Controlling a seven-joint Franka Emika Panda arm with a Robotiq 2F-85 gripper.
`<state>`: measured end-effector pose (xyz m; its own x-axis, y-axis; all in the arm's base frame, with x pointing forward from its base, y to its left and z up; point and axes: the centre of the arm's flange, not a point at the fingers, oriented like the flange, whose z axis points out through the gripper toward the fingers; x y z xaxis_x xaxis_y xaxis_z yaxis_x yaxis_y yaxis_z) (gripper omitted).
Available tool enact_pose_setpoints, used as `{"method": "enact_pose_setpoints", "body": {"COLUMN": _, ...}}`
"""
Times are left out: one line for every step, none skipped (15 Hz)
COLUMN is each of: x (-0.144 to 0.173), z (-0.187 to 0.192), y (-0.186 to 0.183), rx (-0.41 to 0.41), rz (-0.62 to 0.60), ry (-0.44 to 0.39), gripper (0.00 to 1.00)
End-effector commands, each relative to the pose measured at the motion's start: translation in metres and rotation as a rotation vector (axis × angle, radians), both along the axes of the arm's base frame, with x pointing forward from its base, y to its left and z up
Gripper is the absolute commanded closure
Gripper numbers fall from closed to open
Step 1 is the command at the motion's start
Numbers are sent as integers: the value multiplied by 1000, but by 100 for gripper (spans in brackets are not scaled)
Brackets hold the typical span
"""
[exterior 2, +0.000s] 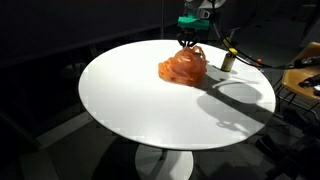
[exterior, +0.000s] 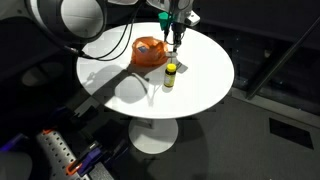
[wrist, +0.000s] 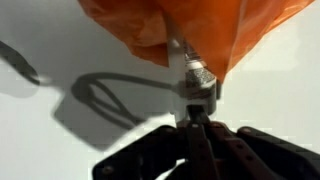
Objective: Put the white lotion bottle in the plastic bag
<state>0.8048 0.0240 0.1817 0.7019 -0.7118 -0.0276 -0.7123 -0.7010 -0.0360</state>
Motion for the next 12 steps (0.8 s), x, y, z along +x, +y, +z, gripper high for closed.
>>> {"method": "enact_pose_setpoints", "body": {"x": 7, "z": 19, "y": 1, "rx": -33, "rz": -2, "ry": -27, "gripper": 100}}
{"method": "enact_pose_setpoints", "body": {"x": 8, "z": 19, "y": 0, "rx": -37, "rz": -4, "ry": -25, "gripper": 98}}
{"method": "enact_pose_setpoints", "body": {"x": 8, "z": 18, "y": -1, "rx": -37, "rz": -4, "ry": -22, "gripper": 96}}
{"method": "enact_pose_setpoints", "body": {"x": 8, "z": 17, "y": -2, "rx": -34, "rz": -6, "ry": -16, "gripper": 73}}
{"method": "enact_pose_setpoints", "body": {"x": 8, "z": 16, "y": -3, "rx": -34, "rz": -7, "ry": -14, "gripper": 68}}
{"method": "enact_pose_setpoints", "body": {"x": 8, "z": 15, "y": -4, "rx": -33, "rz": -6, "ry": -11, "gripper": 62}}
{"method": "enact_pose_setpoints", "body": {"x": 9, "z": 13, "y": -4, "rx": -33, "rz": -3, "ry": -10, "gripper": 53}}
{"method": "enact_pose_setpoints", "body": {"x": 11, "z": 11, "y": -4, "rx": -32, "rz": 0, "ry": -9, "gripper": 47}}
{"method": "enact_pose_setpoints", "body": {"x": 12, "z": 11, "y": -2, "rx": -32, "rz": 4, "ry": -8, "gripper": 38}}
{"method": "enact_pose_setpoints", "body": {"x": 13, "z": 10, "y": -1, "rx": -32, "rz": 7, "ry": -9, "gripper": 30}}
{"method": "enact_pose_setpoints", "body": {"x": 14, "z": 8, "y": 0, "rx": -31, "rz": 10, "ry": -9, "gripper": 23}}
{"method": "enact_pose_setpoints", "body": {"x": 16, "z": 7, "y": 1, "rx": -32, "rz": 11, "ry": -7, "gripper": 15}}
